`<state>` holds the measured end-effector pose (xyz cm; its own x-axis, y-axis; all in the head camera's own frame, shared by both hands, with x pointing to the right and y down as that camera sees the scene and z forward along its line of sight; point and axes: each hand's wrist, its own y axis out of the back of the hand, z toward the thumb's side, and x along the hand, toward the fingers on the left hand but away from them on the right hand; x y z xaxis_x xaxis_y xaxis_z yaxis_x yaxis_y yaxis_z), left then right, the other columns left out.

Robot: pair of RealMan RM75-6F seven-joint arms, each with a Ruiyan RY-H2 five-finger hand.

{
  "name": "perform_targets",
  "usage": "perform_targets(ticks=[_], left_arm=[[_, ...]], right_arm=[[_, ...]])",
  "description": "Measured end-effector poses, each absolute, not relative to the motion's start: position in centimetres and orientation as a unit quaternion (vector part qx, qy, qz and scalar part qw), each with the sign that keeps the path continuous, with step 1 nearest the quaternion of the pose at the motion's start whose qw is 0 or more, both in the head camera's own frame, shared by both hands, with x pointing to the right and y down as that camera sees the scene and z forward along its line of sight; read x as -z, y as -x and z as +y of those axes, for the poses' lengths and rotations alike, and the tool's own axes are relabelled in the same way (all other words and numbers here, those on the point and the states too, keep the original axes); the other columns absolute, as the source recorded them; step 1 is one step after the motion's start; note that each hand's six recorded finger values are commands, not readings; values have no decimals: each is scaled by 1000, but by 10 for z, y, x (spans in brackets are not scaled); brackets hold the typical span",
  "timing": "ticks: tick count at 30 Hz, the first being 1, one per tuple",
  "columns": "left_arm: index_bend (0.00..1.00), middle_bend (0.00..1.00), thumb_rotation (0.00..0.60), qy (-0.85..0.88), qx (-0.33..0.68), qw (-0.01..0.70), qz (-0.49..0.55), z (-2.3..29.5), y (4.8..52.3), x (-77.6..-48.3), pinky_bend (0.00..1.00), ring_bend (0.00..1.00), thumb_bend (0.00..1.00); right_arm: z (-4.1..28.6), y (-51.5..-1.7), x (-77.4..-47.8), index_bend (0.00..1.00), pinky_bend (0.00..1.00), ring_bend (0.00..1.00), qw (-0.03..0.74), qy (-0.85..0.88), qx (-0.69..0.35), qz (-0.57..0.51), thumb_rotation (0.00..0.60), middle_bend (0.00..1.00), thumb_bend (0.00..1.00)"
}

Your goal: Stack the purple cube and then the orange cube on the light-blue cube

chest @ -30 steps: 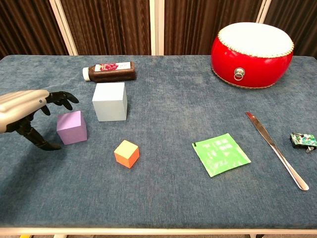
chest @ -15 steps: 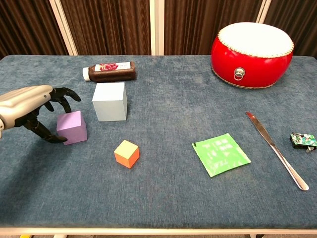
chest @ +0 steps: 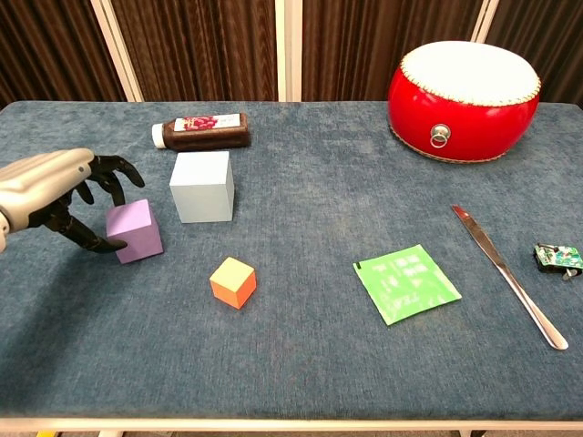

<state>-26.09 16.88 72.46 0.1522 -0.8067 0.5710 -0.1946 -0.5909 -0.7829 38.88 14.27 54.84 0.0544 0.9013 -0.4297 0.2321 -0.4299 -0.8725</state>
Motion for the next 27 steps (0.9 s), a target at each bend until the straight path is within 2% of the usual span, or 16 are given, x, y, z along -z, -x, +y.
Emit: perform_targets(ticks=[15,27], left_arm=[[346,580,600,701,520,330,360,115,276,-672,363,309,263],[346,579,600,745,490,331,310,81,238,-667,363,308,264]], right_arm=[[143,-386,-548,0,0,0,320,656,-530,-432,600,5,220],[142,-386,-550,0,0,0,326,654,-527,-434,600,9,220]])
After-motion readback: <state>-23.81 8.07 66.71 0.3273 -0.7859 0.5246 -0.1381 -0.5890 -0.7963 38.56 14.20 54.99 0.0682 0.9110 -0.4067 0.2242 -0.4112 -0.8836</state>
